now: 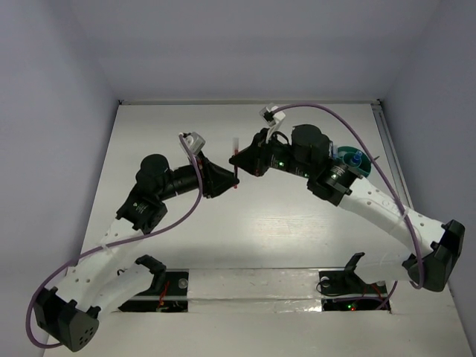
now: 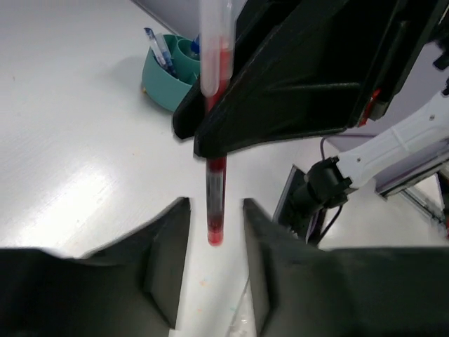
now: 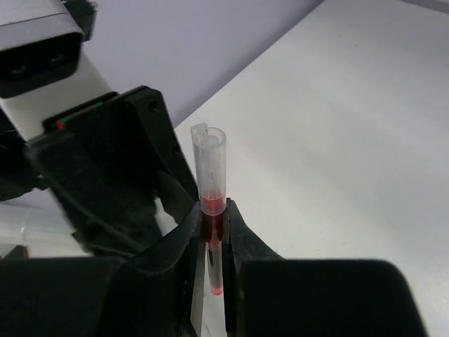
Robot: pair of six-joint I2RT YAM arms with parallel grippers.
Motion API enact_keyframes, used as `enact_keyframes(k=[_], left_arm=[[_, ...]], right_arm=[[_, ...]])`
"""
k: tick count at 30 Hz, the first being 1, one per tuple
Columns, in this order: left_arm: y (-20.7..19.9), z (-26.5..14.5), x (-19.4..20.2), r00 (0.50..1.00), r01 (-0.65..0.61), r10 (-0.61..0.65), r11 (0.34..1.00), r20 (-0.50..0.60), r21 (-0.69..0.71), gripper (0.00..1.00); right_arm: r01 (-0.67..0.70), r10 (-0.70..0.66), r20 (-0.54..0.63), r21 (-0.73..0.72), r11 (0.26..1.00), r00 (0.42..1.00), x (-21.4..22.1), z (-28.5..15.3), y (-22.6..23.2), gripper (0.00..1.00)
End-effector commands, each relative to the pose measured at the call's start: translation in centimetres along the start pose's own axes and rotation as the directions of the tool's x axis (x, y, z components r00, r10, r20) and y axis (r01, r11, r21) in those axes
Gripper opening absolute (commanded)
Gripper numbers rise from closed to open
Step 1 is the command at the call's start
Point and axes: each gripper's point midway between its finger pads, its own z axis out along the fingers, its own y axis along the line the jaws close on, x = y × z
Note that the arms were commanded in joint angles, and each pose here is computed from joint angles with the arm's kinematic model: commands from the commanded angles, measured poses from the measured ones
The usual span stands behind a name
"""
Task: Sort the stationery into containers
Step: Place the pen in the storage box.
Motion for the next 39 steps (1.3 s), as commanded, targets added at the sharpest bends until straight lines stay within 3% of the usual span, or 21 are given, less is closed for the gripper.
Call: enact_keyframes(k=[1, 4, 6, 7, 9, 10, 14, 19, 24, 29, 39], left_arm=[[-0.5, -1.0, -1.9, 0.996, -0.065, 0.068, 0.997, 0.065, -0.038, 0.38], [-0.3, -1.8, -1.9, 0.994, -0.094, 0.098, 0.992, 0.047, -0.080, 0.67], [-0.1, -2.2, -1.6, 0.992, -0.117, 0.122, 0.988, 0.036, -0.099, 0.75], [-0.2, -2.7, -1.6, 0.991, -0.127, 0.132, 0.986, 0.039, -0.106, 0.87], [0.4, -3.3, -0.9, 0.990, -0.132, 0.138, 0.981, 0.027, -0.144, 0.97], [0.4, -3.8, -0.9, 0.989, -0.138, 0.146, 0.977, 0.036, -0.163, 0.99], [0.6, -5.2, -0.4, 0.982, -0.161, 0.176, 0.966, 0.060, -0.203, 0.99], [1.6, -6.8, 0.2, 0.971, -0.181, 0.216, 0.942, 0.098, -0.281, 0.99], [1.5, -8.3, -1.0, 0.957, -0.178, 0.242, 0.923, 0.157, -0.340, 0.99], [0.8, -8.9, -1.2, 0.949, -0.184, 0.256, 0.925, 0.186, -0.332, 0.99], [0.7, -9.3, -1.4, 0.944, -0.184, 0.262, 0.922, 0.199, -0.340, 0.99]], right_arm=[[0.005, -0.023, 0.112, 0.156, 0.988, 0.993, -3.2, -2.6, -3.5, 0.00], [-0.005, -0.040, 0.177, 0.248, 0.969, 0.983, -5.0, -4.9, -5.9, 0.00], [-0.024, -0.053, 0.193, 0.374, 0.927, 0.980, -5.4, -6.7, -9.3, 0.00], [-0.032, -0.065, 0.212, 0.421, 0.906, 0.975, -5.9, -7.8, -10.3, 0.00], [-0.063, -0.084, 0.226, 0.575, 0.816, 0.970, -5.5, -10.2, -14.7, 0.00], [-0.073, -0.094, 0.226, 0.634, 0.770, 0.969, -5.2, -11.3, -16.3, 0.00], [-0.157, -0.163, 0.255, 0.878, 0.452, 0.953, -3.7, -17.9, -23.5, 0.00], [-0.139, -0.283, 0.187, 0.973, 0.182, 0.941, -2.5, -23.3, -27.7, 0.00], [-0.042, -0.414, 0.078, 0.995, 0.095, 0.907, -2.8, -23.7, -29.6, 0.00], [0.057, -0.420, -0.037, 0.998, 0.034, 0.907, -1.7, -22.8, -32.3, 0.00], [0.152, -0.378, -0.136, 0.988, 0.013, 0.916, 1.8, -21.4, -35.3, 0.00]])
